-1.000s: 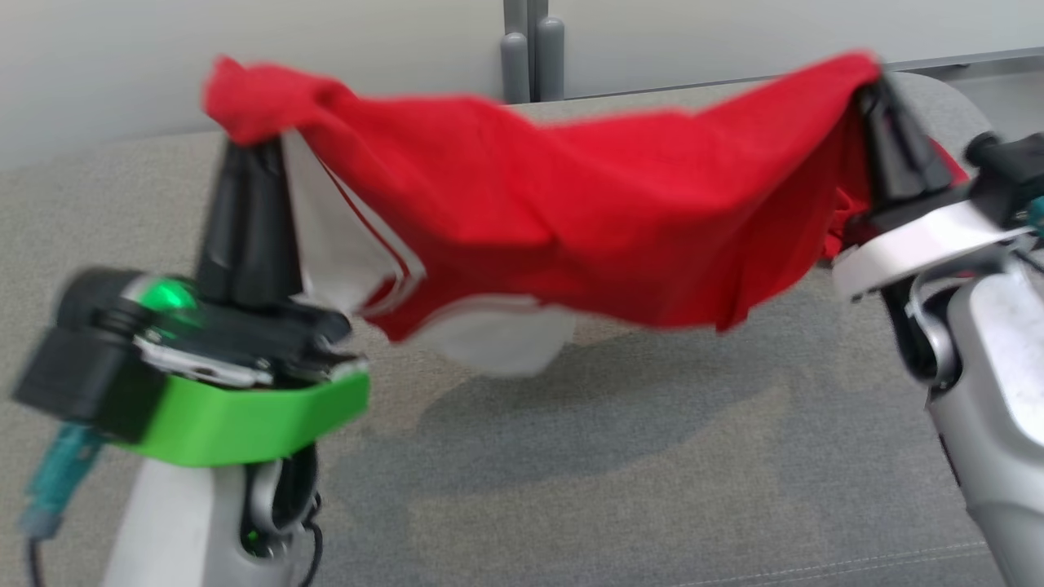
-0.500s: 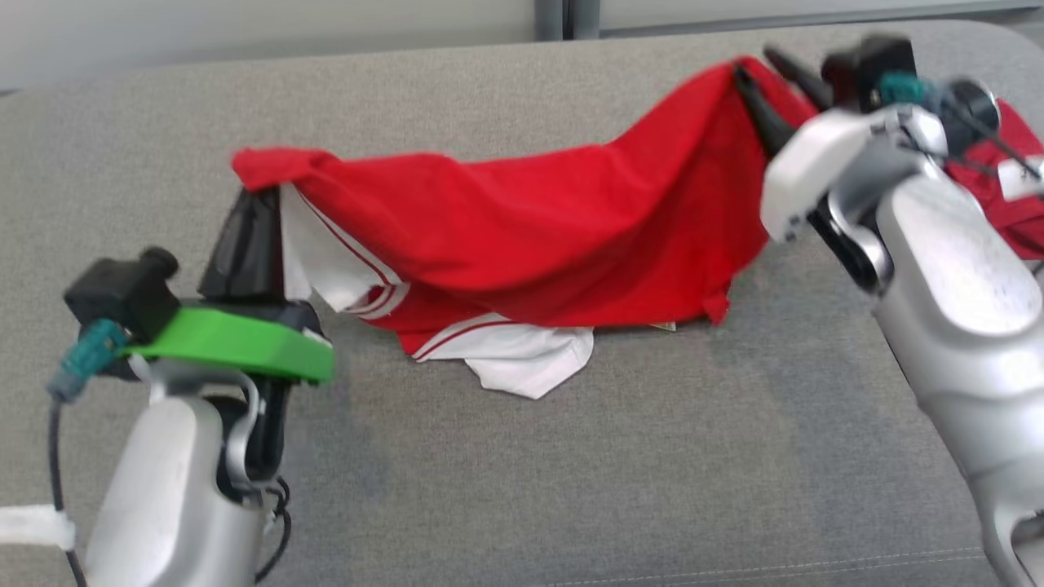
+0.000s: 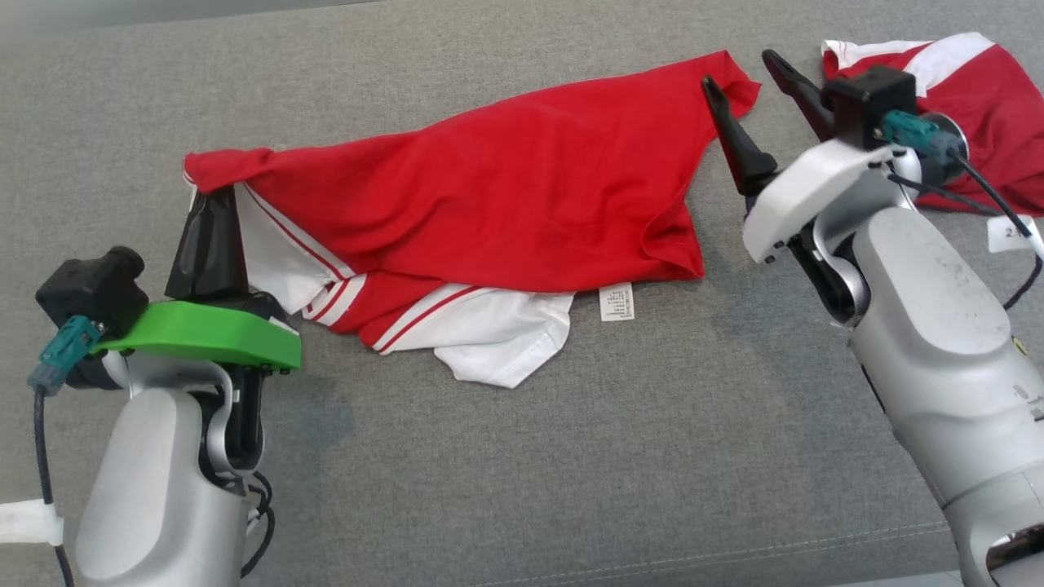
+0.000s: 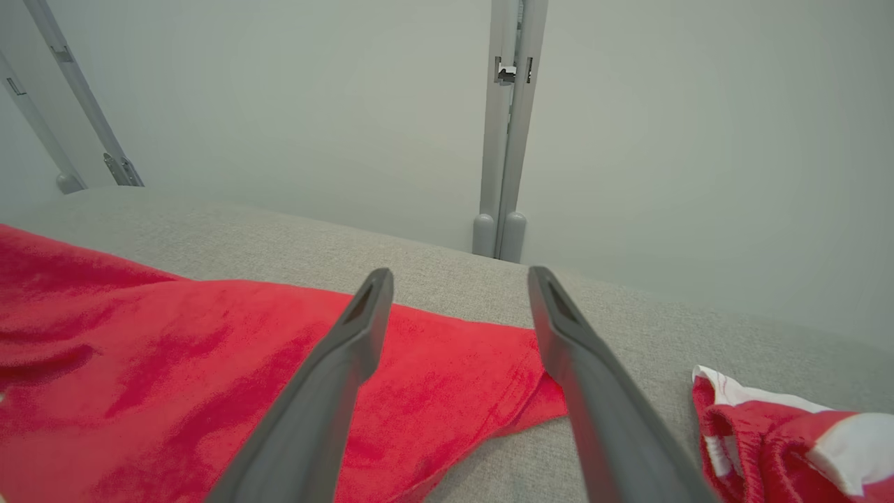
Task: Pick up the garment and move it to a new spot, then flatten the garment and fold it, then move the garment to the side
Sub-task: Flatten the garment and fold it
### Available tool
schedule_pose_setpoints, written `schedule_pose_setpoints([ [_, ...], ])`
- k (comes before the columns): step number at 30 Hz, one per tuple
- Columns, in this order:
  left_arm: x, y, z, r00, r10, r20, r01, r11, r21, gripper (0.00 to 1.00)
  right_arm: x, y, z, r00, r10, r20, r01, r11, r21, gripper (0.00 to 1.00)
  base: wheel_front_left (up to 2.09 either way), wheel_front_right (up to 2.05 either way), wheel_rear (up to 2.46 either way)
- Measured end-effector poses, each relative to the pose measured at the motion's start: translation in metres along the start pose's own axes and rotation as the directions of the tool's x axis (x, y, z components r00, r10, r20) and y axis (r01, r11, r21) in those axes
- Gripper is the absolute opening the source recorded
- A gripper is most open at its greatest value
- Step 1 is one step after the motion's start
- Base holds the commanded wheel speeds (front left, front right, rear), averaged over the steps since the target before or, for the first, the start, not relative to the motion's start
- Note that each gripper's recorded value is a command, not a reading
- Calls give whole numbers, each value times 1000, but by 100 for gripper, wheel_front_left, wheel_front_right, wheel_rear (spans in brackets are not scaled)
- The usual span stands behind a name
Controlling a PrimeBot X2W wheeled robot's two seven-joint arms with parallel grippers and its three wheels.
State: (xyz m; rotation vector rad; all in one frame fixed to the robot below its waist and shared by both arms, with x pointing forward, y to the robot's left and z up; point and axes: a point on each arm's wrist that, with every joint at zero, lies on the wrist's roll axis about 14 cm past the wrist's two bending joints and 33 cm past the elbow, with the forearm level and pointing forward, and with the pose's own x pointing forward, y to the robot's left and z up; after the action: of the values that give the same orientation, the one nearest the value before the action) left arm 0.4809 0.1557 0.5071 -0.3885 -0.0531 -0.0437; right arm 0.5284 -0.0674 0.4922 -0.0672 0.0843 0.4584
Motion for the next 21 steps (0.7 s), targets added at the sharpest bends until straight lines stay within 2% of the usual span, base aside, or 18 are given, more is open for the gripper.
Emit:
schedule_pose_setpoints([
  [5,-8,4,-29,998,35,-56,-37,999,-29,0,-32,-28,-39,995,-97,-31,99,992,72,100,0,0,0],
  [10,-13,20,-42,991,99,-88,-103,994,-33,0,-60,-29,-85,983,-133,-130,150,979,136,100,0,0,0],
  [16,-13,23,-51,989,109,-103,-113,993,-41,0,-65,1,-100,986,-73,-149,100,978,181,100,0,0,0],
  [21,-13,23,-56,988,104,-118,-110,993,-47,0,-62,16,-89,994,-25,-106,43,985,169,100,0,0,0],
])
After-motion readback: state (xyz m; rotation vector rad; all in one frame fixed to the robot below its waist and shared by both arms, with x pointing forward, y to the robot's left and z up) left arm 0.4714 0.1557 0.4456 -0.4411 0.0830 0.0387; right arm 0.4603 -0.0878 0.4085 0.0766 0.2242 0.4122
